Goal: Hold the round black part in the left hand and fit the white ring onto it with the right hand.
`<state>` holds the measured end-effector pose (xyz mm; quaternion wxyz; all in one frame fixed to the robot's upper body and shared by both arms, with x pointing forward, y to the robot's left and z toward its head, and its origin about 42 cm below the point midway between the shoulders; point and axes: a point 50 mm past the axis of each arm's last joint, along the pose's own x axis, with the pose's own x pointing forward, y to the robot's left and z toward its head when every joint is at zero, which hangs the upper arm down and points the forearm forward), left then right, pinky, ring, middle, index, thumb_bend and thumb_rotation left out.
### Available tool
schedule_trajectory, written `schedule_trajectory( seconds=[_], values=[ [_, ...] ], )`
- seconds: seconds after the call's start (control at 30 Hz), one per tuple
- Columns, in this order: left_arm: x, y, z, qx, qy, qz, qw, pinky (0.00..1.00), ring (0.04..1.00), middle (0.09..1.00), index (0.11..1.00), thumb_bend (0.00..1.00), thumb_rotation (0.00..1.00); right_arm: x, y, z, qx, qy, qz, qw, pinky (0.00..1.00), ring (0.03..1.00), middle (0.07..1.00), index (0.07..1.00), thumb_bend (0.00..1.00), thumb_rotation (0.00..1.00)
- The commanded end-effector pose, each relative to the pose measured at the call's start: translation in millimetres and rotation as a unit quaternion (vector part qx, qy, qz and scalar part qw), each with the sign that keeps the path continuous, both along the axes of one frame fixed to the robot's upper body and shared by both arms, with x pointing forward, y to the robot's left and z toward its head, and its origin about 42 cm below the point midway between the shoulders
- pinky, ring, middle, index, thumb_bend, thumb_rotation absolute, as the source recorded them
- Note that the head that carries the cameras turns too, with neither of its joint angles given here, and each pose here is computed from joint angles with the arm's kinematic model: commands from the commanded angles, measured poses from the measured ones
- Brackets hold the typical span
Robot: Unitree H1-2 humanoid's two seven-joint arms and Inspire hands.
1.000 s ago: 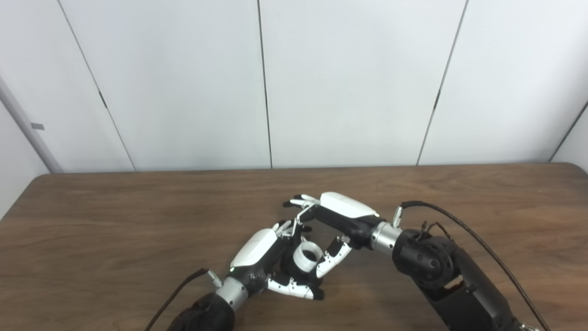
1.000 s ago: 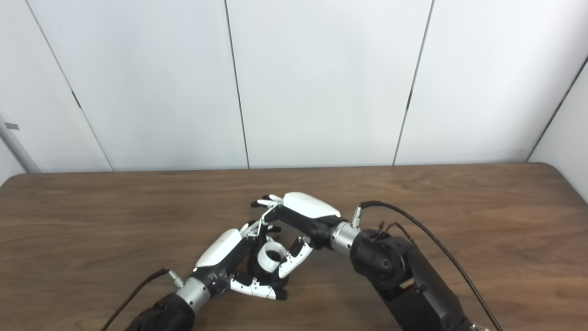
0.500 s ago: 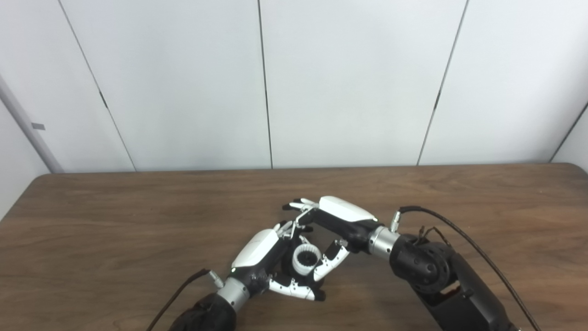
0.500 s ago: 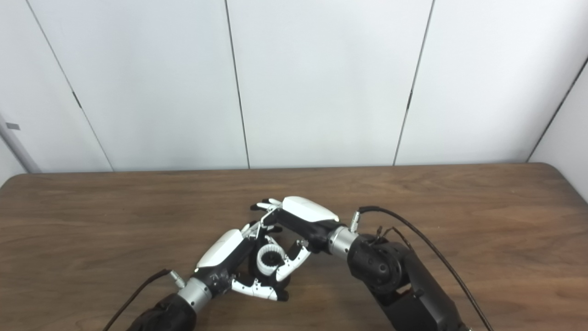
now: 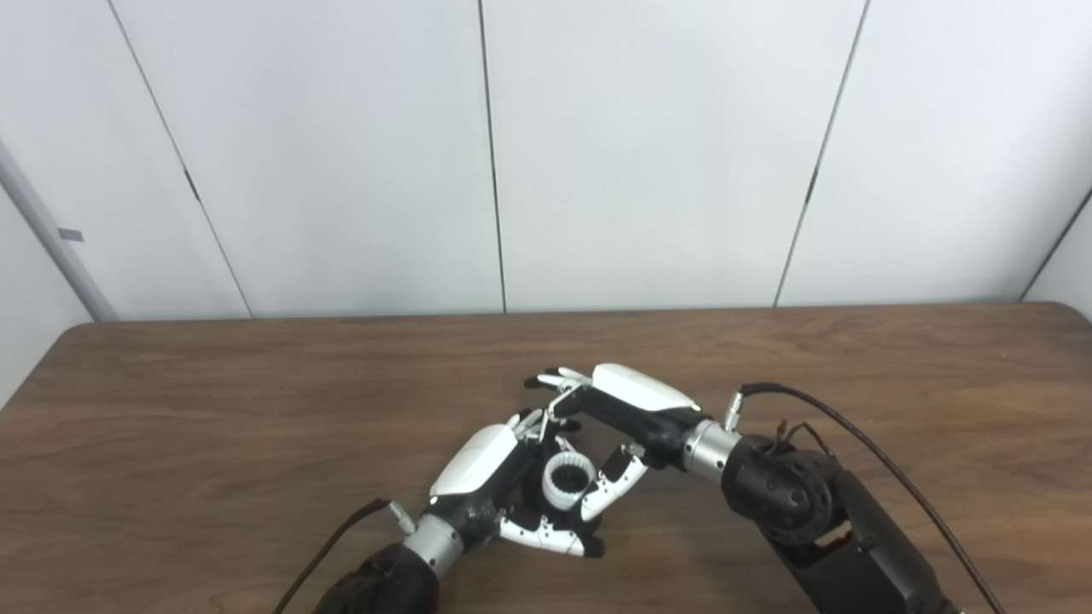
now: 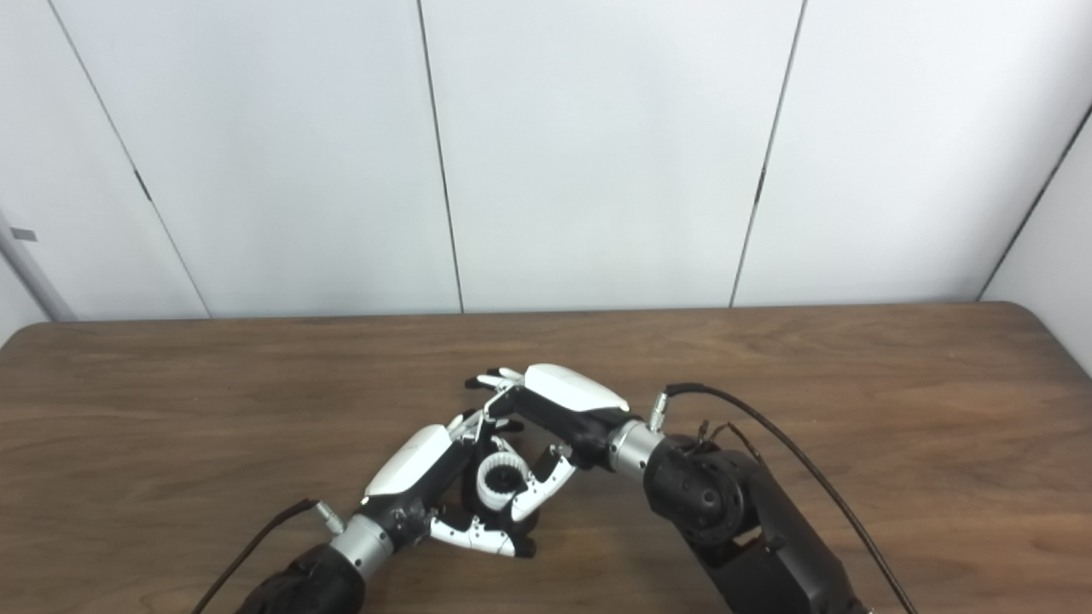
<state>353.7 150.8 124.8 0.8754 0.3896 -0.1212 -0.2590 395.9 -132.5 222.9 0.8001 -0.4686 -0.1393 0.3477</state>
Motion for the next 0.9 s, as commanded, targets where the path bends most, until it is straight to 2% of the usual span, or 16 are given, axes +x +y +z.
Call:
schedule_trajectory(
  seconds=[0.0, 0.1, 0.13, 0.17, 0.23, 0.43, 0.63, 0.87],
  values=[
    [-0.8, -11.7, 3.6, 0.0, 0.008, -0.02, 1.0, 1.0, 1.0, 0.921, 0.48, 0.52, 0.05, 2.9, 10.0, 18.9, 0.014, -0.033, 0.007, 0.999, 0.95, 1.0, 0.98, 0.485, 0.52, 0.14],
    [-0.5, -12.5, 3.9, 0.002, 0.004, -0.021, 1.0, 1.0, 1.0, 0.92, 0.48, 0.52, 0.04, 2.3, 9.7, 20.9, 0.014, -0.031, 0.003, 0.999, 0.95, 1.0, 0.998, 0.491, 0.52, 0.15],
    [-0.2, -12.7, 3.6, 0.001, 0.002, -0.022, 1.0, 1.0, 1.0, 0.919, 0.48, 0.52, 0.04, 2.0, 9.9, 21.6, 0.013, -0.029, 0.001, 0.999, 0.95, 1.0, 1.0, 0.56, 0.79, 0.23],
    [-0.1, -12.8, 3.5, 0.002, 0.0, -0.023, 1.0, 1.0, 1.0, 0.918, 0.48, 0.52, 0.05, 1.7, 9.9, 22.4, 0.013, -0.026, 0.001, 1.0, 0.95, 1.0, 1.0, 0.593, 0.89, 0.27],
    [0.0, -13.1, 3.5, 0.002, -0.003, -0.024, 1.0, 1.0, 1.0, 0.914, 0.48, 0.52, 0.05, 0.9, 10.0, 23.9, 0.01, -0.023, 0.001, 1.0, 0.96, 1.0, 1.0, 0.663, 0.98, 0.32],
    [0.4, -12.7, 2.1, -0.003, 0.0, -0.02, 1.0, 1.0, 1.0, 0.908, 0.481, 0.52, 0.05, 0.5, 9.1, 23.8, 0.009, -0.025, 0.01, 1.0, 0.96, 1.0, 1.0, 0.805, 1.0, 0.44],
    [0.7, -12.3, 1.7, 0.005, -0.004, -0.012, 1.0, 1.0, 1.0, 0.904, 0.484, 0.51, 0.05, 0.3, 8.7, 24.0, 0.004, -0.014, 0.015, 1.0, 1.0, 1.0, 1.0, 0.862, 1.0, 0.43],
    [1.3, -9.7, 1.9, 0.002, 0.004, -0.005, 1.0, 1.0, 1.0, 0.91, 0.483, 0.51, 0.05, -0.9, 8.1, 23.8, 0.0, -0.008, 0.02, 1.0, 1.0, 1.0, 1.0, 0.87, 1.0, 0.42]
  ],
)
